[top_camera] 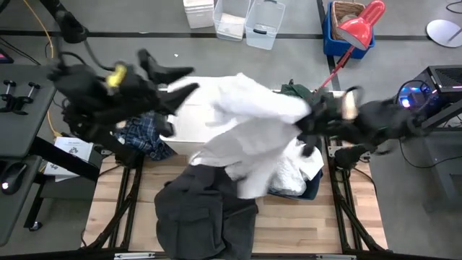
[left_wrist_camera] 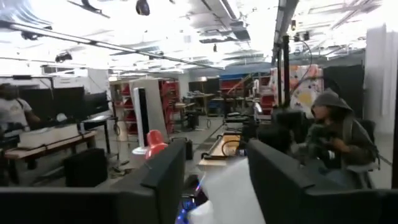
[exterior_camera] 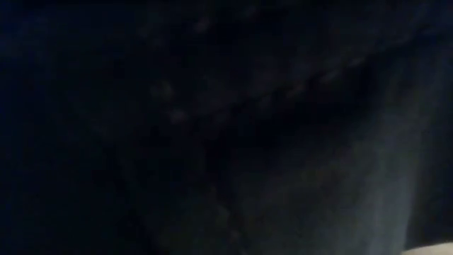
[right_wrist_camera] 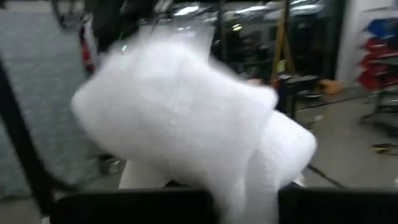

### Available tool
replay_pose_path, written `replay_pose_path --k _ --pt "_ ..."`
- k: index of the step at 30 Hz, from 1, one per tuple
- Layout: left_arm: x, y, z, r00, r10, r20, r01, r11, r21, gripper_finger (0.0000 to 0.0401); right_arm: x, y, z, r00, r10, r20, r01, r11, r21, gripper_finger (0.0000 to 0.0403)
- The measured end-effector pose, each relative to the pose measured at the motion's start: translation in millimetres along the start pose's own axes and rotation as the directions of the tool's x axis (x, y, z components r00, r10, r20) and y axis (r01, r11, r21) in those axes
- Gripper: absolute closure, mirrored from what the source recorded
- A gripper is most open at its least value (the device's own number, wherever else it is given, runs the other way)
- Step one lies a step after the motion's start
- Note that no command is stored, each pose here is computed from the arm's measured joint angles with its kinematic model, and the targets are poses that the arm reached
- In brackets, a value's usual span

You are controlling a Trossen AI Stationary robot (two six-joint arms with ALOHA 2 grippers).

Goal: Sort clothes
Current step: Put the white shirt into the blue bin

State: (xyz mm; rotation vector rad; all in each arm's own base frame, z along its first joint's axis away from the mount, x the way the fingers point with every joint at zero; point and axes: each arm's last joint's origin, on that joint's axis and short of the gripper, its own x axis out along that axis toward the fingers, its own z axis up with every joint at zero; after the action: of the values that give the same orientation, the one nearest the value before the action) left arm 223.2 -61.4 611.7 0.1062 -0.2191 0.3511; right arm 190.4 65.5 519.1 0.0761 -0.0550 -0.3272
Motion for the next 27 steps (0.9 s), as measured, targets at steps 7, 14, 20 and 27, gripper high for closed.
replay_pose_path --k 7,14,20,27 --pt "-23.1 9.7 0.1 0.993 -0.080 -0.086 0.076 0.996 -0.046 0.0206 -47.4 -20.0 29.3 0.991 -0.129 -0.041 0.128 0.991 -0.023 0.0398" --pt "-31.9 17.4 4.2 0.993 -0.083 -0.084 0.076 0.994 -0.085 0.0205 -77.4 -33.3 49.5 0.957 -0.288 -0.019 0.286 0.956 -0.069 0.0398" --pt "-32.9 19.8 7.1 0.996 -0.061 -0.066 0.055 0.994 -0.099 0.0205 -93.6 -46.4 76.3 0.919 -0.395 -0.004 0.393 0.913 -0.108 0.0398" --pt "-28.9 19.6 4.9 0.997 -0.037 -0.074 0.030 0.995 -0.091 0.0205 -99.9 -59.7 108.1 0.920 -0.393 -0.004 0.384 0.902 -0.198 0.0398"
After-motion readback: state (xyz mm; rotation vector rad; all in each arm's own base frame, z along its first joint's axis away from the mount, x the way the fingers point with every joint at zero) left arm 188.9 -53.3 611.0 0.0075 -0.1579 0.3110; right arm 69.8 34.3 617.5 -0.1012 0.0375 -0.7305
